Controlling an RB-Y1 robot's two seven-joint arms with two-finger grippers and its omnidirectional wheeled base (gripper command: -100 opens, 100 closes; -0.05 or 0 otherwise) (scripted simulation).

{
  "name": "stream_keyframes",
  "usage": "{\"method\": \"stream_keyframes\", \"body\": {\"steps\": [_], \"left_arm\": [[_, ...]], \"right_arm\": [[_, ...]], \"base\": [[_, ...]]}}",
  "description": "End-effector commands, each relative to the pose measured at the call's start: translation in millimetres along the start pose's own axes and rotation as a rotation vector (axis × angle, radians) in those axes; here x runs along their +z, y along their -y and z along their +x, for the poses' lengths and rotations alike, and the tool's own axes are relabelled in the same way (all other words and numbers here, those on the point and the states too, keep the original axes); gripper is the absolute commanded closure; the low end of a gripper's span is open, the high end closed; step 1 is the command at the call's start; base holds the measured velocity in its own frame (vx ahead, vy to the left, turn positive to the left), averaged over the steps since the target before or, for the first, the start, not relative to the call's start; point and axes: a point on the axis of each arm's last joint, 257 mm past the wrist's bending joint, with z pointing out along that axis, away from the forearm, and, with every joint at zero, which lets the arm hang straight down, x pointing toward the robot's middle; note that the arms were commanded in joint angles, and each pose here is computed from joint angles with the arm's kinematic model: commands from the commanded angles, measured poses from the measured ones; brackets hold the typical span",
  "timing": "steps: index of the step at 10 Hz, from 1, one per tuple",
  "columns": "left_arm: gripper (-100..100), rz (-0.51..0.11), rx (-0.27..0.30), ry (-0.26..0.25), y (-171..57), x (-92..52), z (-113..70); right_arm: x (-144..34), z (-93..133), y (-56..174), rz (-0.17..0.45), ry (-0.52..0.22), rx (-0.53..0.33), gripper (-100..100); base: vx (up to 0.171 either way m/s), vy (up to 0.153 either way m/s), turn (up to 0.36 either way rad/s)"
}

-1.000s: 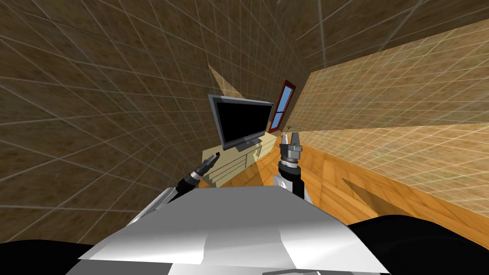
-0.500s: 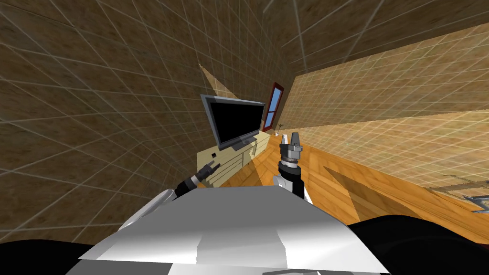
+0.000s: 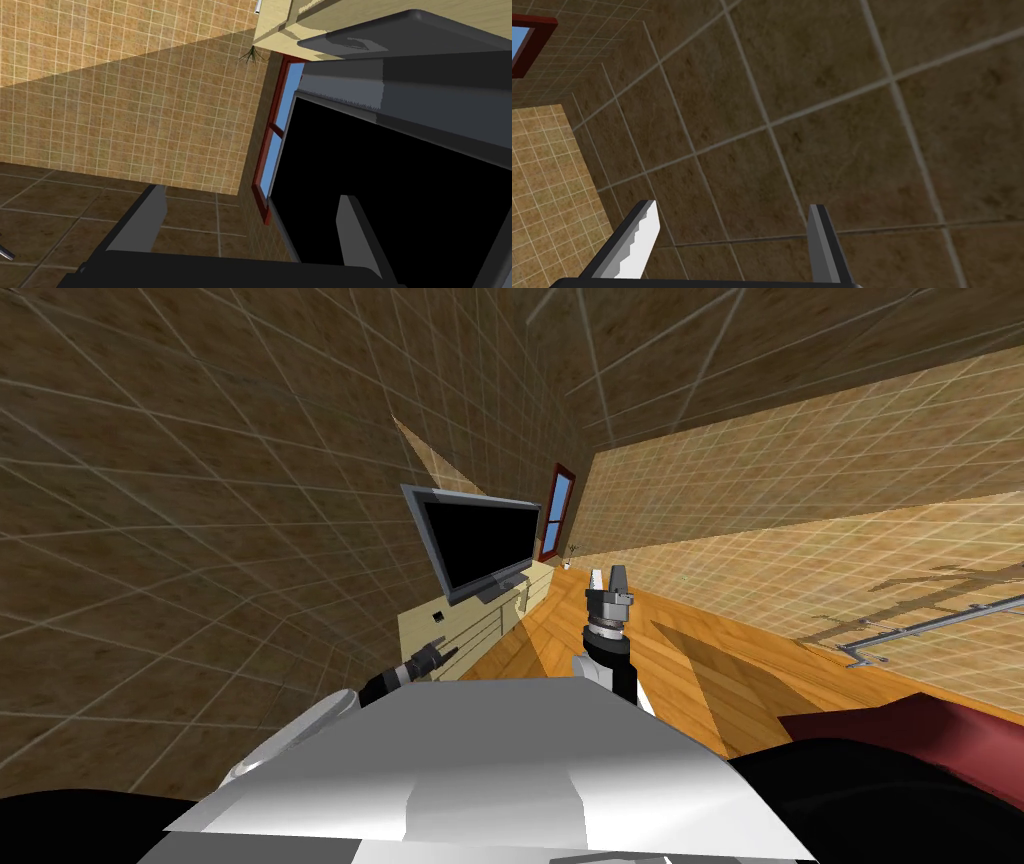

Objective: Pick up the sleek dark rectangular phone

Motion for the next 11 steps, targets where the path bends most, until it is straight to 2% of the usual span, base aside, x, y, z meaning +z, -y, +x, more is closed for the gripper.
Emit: {"method": "stream_keyframes", "body": {"steps": [1,3,4,5,6,7,8,9,10,11], "left_arm": [[-100,-0.002,0.06,-0.098,-12,-11.6,29.9],[-100,0.002,0.094,-0.12,-11,-12.2,35.6],[-100,0.003,0.142,-0.201,-21,-24.4,60.3],[-100,0.006,0.163,-0.215,-21,-25.2,63.8],[-100,0.007,0.208,-0.294,-33,-39.3,87.0],[-100,0.011,0.231,-0.31,-33,-40.5,90.7],[-100,0.015,0.276,-0.384,-44,-55.7,111.3],[-100,0.018,0.295,-0.4,-45,-57.7,115.3],[-100,0.023,0.339,-0.469,-56,-73.1,132.8],[-100,0.025,0.357,-0.488,-58,-76.5,137.9]], "right_arm": [[0.0,0,0,0.0,0.0,0.0,0],[0.0,0,0,0.0,0.0,0.0,0],[0.0,0,0,0.0,0.0,0.0,0],[0.0,0,0,0.0,0.0,0.0,0],[0.0,0,0,0.0,0.0,0.0,0],[0.0,0,0,0.0,0.0,0.0,0],[0.0,0,0,0.0,0.0,0.0,0],[0.0,0,0,0.0,0.0,0.0,0],[0.0,0,0,0.0,0.0,0.0,0],[0.0,0,0,0.0,0.0,0.0,0]], "base": [[-0.019,0.002,-0.35],[-0.008,0.01,-0.028],[-0.003,-0.002,-0.248],[-0.003,0.008,-0.181],[0.004,0.006,-0.306],[0.006,0.018,-0.114],[0.019,0.016,-0.217],[0.016,0.018,-0.156],[0.024,0.017,-0.283],[0.028,0.021,-0.126]]}}
